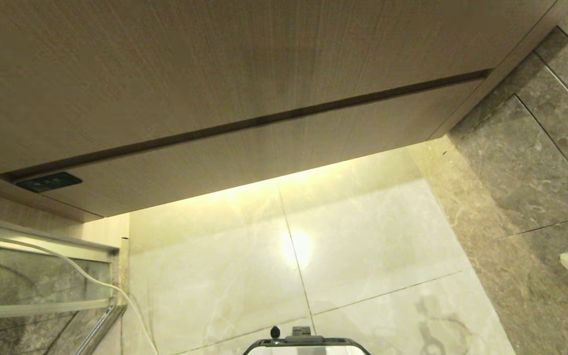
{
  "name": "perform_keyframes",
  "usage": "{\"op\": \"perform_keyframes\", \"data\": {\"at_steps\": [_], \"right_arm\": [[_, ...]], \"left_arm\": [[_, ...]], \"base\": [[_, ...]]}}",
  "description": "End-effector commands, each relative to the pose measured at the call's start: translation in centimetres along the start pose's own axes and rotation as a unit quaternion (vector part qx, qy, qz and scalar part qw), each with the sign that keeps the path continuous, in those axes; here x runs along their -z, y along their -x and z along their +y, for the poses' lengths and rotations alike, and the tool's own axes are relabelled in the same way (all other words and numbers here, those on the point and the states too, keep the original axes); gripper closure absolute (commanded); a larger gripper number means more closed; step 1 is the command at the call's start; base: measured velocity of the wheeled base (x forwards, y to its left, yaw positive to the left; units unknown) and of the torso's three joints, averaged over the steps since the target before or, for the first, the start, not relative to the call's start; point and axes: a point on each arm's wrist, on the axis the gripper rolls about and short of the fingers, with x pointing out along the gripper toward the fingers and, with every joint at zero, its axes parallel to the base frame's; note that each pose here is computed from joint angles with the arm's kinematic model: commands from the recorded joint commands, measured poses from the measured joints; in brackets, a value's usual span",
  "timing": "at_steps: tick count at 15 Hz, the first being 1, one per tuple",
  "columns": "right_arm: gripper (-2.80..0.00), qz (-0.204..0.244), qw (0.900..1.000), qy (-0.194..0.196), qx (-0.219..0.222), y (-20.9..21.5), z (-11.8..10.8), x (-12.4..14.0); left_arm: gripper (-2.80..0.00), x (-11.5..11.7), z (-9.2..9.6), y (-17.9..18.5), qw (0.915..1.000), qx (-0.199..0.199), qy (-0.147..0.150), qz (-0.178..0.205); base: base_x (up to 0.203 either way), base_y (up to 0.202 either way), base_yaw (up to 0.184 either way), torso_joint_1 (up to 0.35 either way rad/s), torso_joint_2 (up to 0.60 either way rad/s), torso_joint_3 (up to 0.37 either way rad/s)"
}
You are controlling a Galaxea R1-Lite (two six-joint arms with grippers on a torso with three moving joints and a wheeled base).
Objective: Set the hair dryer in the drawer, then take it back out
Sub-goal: Pull open the drawer
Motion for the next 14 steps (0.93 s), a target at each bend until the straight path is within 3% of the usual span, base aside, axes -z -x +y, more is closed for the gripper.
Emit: {"op": "perform_keyframes", "data": {"at_steps": [1, 8, 14], "right_arm": [[0.0, -0.005, 1.0, 0.002, 0.001, 0.27, 0.03, 0.03], [0.0, -0.015, 1.0, 0.003, 0.001, 0.48, 0.07, -0.05], [0.0, -0.009, 1.0, 0.003, 0.001, 0.51, 0.07, -0.02]], "left_arm": [[0.0, 0.04, 0.0, -0.01, 1.0, -0.001, 0.0, 0.001], [0.0, 0.0, 0.0, 0.0, 1.0, -0.001, 0.0, 0.0], [0.0, 0.01, 0.0, 0.0, 1.0, 0.0, 0.0, 0.0]], "base": [[0.0, 0.0, 0.0, 0.0, 0.0, 0.0], [0.0, -0.001, 0.01, 0.0, 0.0, 0.001], [0.002, -0.009, 0.186, 0.003, 0.0, 0.001]]}}
